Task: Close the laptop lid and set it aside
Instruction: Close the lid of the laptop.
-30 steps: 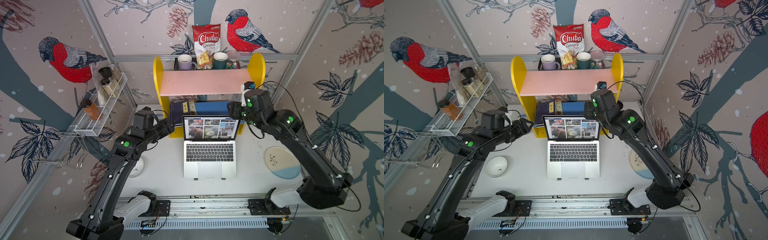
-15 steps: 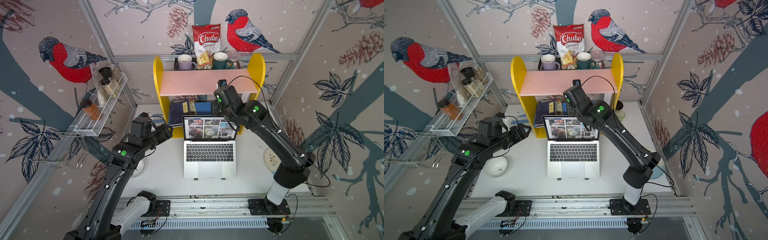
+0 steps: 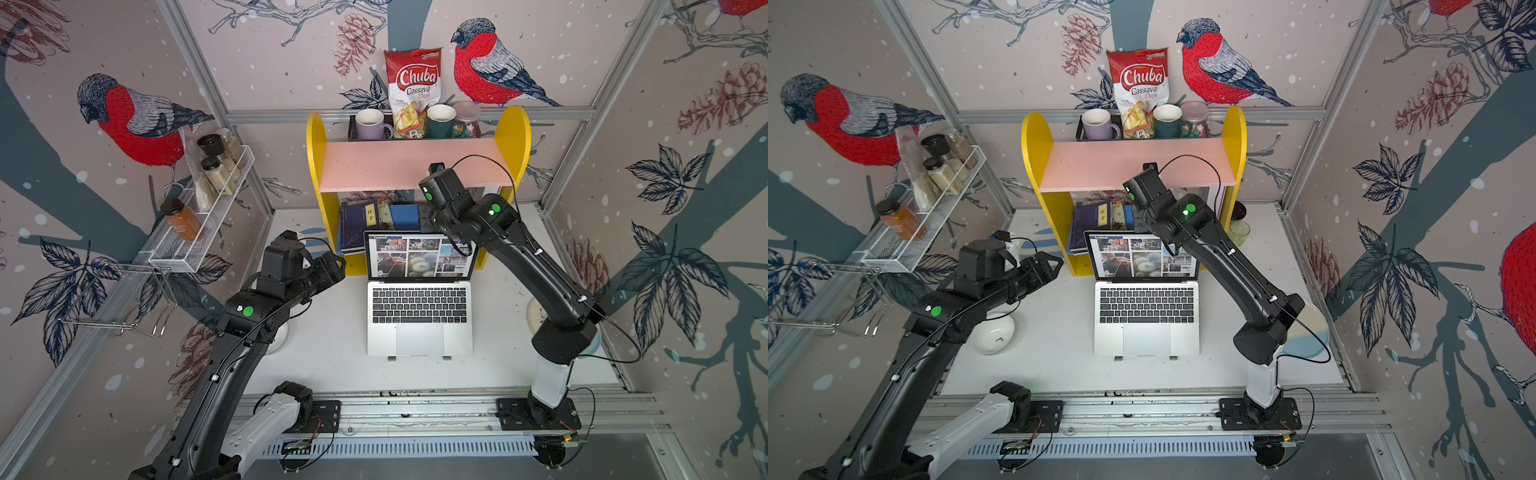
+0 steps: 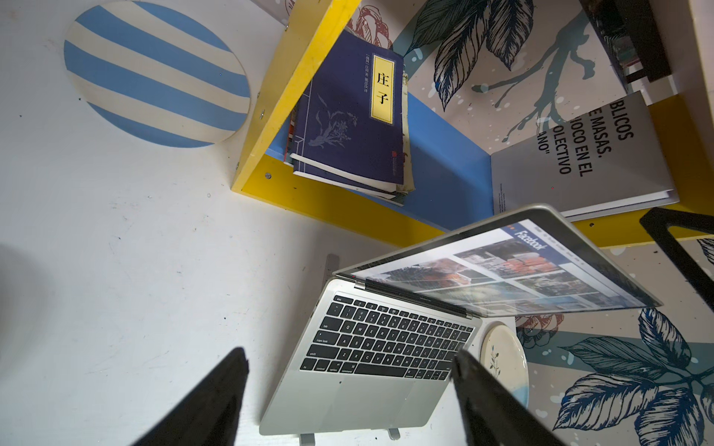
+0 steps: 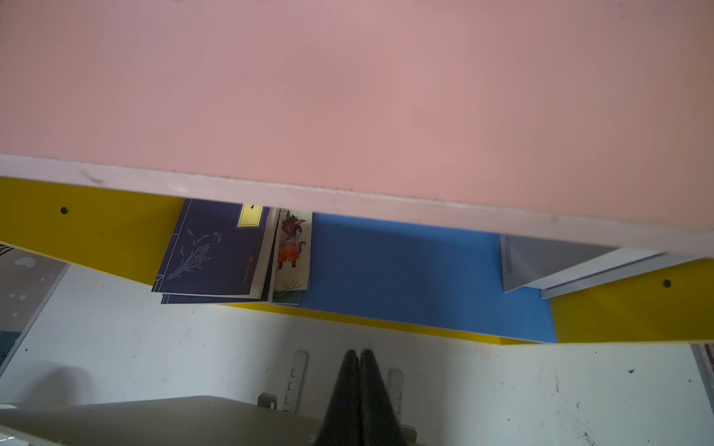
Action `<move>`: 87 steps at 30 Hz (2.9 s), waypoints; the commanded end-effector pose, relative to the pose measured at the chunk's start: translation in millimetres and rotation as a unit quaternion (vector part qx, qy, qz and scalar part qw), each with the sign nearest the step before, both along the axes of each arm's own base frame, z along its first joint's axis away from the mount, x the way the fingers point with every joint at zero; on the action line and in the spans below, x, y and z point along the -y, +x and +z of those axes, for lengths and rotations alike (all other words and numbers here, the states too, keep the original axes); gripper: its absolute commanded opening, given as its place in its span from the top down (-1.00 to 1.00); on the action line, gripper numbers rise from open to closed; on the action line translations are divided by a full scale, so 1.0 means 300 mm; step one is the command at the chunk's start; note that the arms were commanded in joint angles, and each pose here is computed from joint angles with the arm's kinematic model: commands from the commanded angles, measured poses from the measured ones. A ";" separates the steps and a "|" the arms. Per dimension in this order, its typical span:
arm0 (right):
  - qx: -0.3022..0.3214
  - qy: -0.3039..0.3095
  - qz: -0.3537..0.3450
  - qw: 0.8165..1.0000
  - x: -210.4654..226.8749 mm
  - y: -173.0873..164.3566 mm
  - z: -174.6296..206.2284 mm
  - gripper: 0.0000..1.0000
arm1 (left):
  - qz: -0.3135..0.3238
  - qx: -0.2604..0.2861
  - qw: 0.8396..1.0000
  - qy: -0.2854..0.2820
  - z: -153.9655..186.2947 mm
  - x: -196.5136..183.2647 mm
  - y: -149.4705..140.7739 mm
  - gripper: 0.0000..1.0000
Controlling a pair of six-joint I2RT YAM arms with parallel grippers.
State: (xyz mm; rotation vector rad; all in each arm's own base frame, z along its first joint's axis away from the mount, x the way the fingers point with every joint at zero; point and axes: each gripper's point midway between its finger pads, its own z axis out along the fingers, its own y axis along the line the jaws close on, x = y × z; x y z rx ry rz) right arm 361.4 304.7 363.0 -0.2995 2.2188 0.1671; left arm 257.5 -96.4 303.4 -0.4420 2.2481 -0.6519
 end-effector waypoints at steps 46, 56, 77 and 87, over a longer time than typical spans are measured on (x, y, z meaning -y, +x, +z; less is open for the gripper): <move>-0.024 0.013 0.021 0.999 -0.025 -0.179 -0.116 0.99 | 0.006 0.014 1.000 -0.018 -0.012 0.003 -0.006 -0.71; -0.011 0.026 0.017 0.999 -0.024 -0.234 -0.105 0.99 | 0.010 0.017 1.000 -0.018 -0.007 -0.004 -0.012 -0.71; -0.016 0.048 0.017 0.999 -0.023 -0.372 -0.216 0.97 | 0.019 0.019 0.999 -0.019 -0.020 -0.015 -0.018 -0.71; -0.013 0.054 0.018 0.998 0.002 -0.438 -0.239 0.95 | 0.020 0.018 0.999 -0.024 -0.029 -0.013 -0.020 -0.71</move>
